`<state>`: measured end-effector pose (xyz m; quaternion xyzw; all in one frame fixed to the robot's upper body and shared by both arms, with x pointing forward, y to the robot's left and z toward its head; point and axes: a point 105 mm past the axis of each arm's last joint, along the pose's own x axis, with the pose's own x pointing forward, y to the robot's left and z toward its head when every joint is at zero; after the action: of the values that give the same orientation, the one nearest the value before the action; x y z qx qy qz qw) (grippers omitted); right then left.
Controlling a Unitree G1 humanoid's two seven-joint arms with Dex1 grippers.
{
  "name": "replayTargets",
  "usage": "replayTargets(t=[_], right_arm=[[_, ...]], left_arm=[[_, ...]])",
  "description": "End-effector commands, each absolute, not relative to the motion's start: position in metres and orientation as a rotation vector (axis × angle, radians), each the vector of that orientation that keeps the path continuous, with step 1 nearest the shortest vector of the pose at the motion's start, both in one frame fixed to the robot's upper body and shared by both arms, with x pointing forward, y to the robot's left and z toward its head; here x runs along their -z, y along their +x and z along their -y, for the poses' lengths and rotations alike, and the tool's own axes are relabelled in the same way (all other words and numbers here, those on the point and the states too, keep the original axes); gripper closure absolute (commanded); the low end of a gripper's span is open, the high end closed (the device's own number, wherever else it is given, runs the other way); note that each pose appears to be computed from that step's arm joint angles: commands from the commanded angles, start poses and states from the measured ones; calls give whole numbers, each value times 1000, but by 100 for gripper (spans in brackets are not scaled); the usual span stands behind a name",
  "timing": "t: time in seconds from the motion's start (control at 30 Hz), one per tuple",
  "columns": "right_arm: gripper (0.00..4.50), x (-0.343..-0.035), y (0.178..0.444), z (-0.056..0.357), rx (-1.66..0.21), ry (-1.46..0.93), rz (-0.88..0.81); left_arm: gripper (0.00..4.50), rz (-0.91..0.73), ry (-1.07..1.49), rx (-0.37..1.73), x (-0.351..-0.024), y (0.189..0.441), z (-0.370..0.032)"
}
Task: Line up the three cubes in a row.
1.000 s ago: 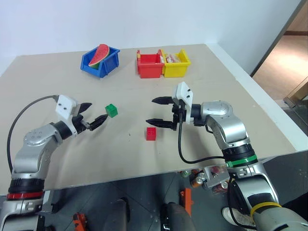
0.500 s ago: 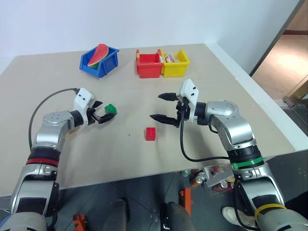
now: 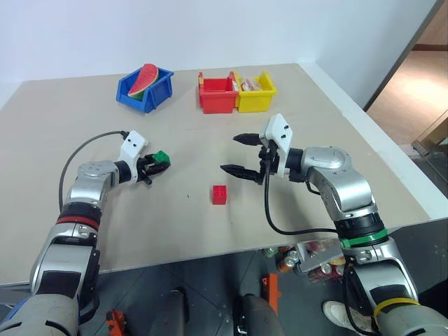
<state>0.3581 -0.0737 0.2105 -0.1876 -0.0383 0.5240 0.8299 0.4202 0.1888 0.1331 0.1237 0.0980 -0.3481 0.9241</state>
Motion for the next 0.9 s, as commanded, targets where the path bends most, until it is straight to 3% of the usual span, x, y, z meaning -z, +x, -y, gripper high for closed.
replayTargets(t=[0.03, 0.17, 0.53, 0.9], right_arm=[[0, -228, 353, 76, -1107, -407, 149], [0, -227, 348, 75, -1139, -381, 129], [0, -200, 331, 76, -1243, -384, 33], [0, -198, 330, 73, -1257, -377, 33]], left_arm=[[316, -105, 322, 749, -159, 419, -187], [316, -36, 374, 908, -172, 394, -174], [316, -51, 464, 1222, -157, 322, -158], [316, -96, 492, 1284, -136, 317, -139]])
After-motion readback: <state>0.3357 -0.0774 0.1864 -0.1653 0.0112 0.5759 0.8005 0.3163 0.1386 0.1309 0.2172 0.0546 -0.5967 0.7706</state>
